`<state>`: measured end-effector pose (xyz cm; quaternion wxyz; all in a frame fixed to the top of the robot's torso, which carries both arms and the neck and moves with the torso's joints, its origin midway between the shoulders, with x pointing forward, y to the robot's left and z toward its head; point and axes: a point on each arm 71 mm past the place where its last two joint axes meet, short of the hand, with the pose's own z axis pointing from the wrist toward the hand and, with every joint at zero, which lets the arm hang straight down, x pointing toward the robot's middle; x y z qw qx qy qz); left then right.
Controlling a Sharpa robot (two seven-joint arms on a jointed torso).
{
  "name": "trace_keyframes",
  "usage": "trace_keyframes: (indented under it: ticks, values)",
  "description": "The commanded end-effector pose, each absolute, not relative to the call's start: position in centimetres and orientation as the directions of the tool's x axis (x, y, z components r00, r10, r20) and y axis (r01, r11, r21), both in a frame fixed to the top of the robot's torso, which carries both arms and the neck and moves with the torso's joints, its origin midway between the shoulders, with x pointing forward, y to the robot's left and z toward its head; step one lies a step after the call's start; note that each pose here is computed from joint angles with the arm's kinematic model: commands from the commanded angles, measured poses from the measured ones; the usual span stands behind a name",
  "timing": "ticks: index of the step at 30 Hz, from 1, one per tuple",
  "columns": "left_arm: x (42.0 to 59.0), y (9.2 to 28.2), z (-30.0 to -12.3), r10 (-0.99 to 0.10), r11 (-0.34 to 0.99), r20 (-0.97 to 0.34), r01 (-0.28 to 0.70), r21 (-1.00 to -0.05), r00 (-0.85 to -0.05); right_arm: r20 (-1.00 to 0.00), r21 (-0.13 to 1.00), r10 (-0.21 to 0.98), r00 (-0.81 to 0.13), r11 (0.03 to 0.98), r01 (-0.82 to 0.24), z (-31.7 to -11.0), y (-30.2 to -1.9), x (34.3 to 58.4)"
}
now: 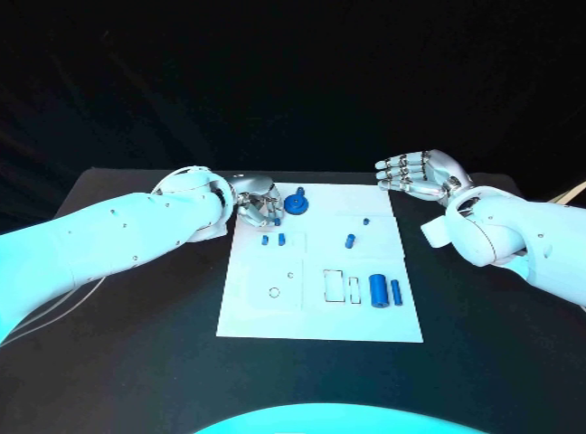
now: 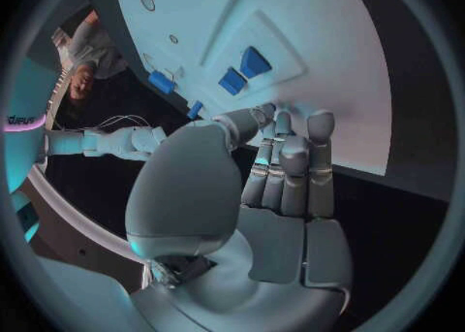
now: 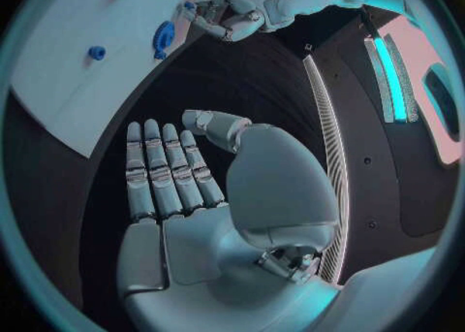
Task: Assemble the parts on the task board
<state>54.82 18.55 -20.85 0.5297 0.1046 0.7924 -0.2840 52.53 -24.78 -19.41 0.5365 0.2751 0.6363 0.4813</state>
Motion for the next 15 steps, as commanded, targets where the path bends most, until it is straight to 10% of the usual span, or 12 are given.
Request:
trace_keyframes:
  ticks: [1,15]
  values:
    - [54.7,18.6,-20.8,-0.135,0.815,-0.896,0.467,-0.344,-0.424,-0.419,0.907,0.866,-0.274,0.386,-0.168,-19.4,-24.8,52.5]
    - [54.7,21.0,-20.1,-0.253,0.812,-0.88,0.406,-0.419,-0.401,-0.567,0.823,0.779,-0.267,0.532,-0.198,-19.6,-25.5,52.5]
